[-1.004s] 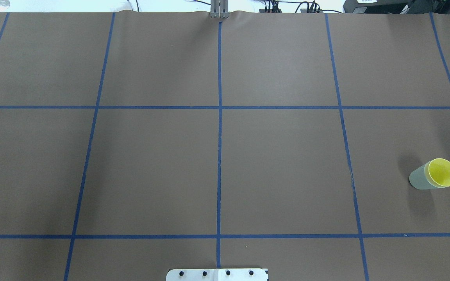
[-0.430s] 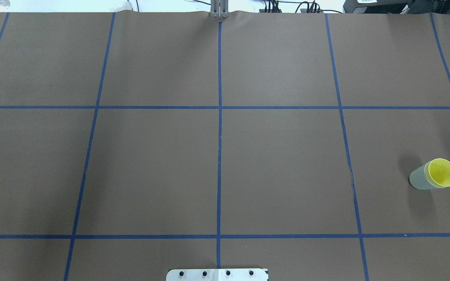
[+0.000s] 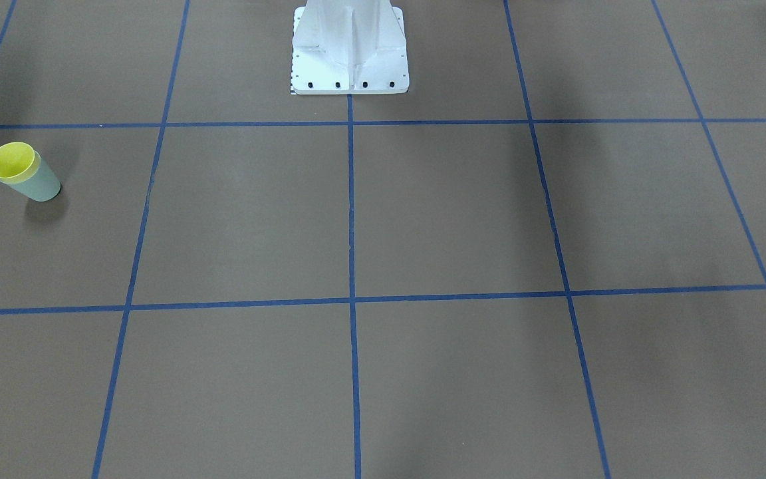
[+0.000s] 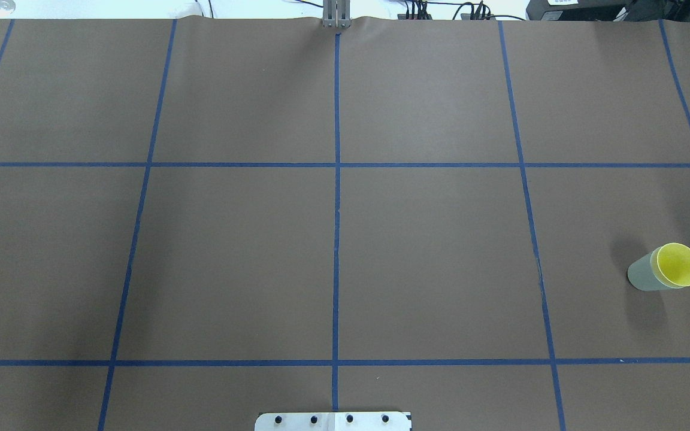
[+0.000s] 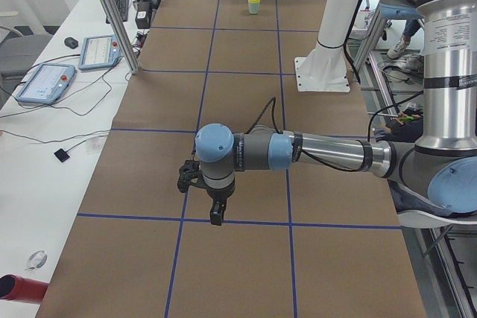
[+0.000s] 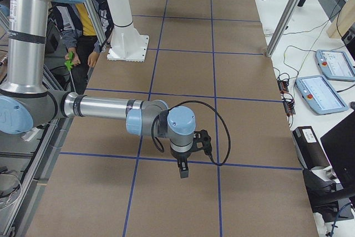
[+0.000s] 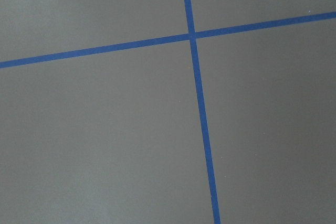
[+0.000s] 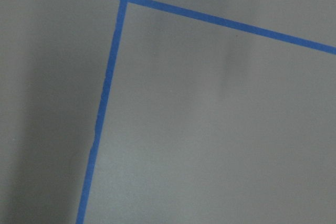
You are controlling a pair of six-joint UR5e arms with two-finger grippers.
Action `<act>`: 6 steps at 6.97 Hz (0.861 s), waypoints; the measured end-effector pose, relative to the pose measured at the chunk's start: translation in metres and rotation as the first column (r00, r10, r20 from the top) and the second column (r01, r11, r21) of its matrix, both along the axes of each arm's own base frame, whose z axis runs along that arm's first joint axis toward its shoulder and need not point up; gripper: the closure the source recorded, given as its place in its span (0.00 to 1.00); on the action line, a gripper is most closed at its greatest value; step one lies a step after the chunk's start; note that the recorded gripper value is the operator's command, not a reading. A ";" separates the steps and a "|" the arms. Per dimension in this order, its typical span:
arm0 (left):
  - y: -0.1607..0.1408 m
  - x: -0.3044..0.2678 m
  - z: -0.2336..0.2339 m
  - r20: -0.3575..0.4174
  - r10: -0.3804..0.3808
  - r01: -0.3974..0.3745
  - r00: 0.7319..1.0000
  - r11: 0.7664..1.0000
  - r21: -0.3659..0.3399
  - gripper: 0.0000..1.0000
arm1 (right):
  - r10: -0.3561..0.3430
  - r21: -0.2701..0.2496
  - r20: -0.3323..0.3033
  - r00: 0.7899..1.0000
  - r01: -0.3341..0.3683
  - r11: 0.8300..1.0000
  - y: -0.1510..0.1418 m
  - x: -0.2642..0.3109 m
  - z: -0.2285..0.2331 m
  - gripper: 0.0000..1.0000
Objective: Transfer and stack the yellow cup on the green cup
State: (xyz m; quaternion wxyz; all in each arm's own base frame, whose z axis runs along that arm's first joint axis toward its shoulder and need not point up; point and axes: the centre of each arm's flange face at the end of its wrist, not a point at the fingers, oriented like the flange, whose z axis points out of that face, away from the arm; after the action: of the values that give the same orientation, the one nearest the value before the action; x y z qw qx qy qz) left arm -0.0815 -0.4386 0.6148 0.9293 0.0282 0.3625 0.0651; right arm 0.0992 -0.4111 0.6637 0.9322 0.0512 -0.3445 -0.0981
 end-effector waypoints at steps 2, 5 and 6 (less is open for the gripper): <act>0.000 0.000 0.001 0.000 0.000 0.000 1.000 1.000 -0.002 0.00 | 0.005 0.011 0.015 1.000 -0.005 1.000 -0.002 -0.001 -0.008 0.00; 0.005 0.000 0.005 -0.001 0.000 0.000 1.000 1.000 -0.011 0.00 | 0.005 0.022 0.023 1.000 -0.006 1.000 -0.003 -0.002 -0.014 0.00; 0.006 0.000 0.006 -0.001 0.000 0.000 1.000 1.000 -0.012 0.00 | 0.005 0.022 0.025 1.000 -0.006 1.000 -0.003 -0.002 -0.014 0.00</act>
State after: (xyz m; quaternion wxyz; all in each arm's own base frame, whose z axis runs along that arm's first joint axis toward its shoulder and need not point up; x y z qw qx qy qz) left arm -0.0812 -0.4324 0.6203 0.9292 0.0227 0.3635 0.0630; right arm 0.0975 -0.4139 0.6502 0.9276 0.0636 -0.3546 -0.0986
